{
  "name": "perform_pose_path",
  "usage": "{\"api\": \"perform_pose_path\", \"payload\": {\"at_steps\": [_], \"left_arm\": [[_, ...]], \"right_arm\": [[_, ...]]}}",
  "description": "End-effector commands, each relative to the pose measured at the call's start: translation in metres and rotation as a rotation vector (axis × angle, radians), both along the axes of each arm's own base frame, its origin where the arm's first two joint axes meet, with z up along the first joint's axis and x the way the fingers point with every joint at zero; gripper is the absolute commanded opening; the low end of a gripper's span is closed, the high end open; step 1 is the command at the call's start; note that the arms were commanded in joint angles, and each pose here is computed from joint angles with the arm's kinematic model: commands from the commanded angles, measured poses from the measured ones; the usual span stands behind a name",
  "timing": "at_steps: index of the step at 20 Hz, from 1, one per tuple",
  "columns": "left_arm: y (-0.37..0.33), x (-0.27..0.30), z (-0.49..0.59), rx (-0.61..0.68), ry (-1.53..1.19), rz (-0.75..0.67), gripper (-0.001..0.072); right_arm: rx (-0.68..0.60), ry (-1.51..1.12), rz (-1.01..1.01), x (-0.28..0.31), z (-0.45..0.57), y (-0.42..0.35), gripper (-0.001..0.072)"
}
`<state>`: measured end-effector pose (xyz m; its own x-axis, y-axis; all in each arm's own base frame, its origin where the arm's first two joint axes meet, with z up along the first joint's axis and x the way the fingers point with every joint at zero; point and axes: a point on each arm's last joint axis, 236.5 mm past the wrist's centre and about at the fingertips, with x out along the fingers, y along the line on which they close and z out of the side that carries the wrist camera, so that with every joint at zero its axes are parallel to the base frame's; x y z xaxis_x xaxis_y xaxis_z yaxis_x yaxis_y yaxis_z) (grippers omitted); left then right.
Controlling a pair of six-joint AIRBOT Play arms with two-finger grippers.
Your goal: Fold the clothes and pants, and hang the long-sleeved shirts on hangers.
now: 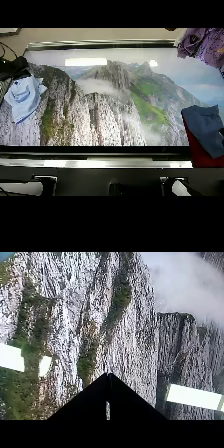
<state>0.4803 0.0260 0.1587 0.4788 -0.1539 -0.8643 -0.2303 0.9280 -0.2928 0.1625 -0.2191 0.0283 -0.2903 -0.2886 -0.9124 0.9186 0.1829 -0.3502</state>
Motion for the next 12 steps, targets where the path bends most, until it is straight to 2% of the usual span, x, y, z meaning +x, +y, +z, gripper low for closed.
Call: {"api": "perform_pose_path", "payload": {"at_steps": [1,5,6,10,12], "left_arm": [[0.0,0.0,0.0,0.0,0.0,0.0,0.0016],[0.0,0.0,0.0,0.0,0.003,-0.001,0.0017],[0.0,0.0,0.0,0.0,0.003,-0.001,0.0016],[-0.001,0.0,0.0,0.0,0.002,-0.002,0.0016],[-0.001,0.0,0.0,0.015,-0.004,-0.03,0.0016]], "right_arm": [[0.01,0.018,-0.012,-0.005,0.001,0.003,0.0054],[0.004,0.025,0.0,-0.006,0.002,0.001,0.0378],[-0.004,0.011,0.009,-0.002,0.001,-0.001,0.0419],[0.002,-0.227,0.229,0.062,0.004,-0.001,0.0409],[-0.001,-0.398,0.442,0.117,0.016,0.017,0.0183]]}}
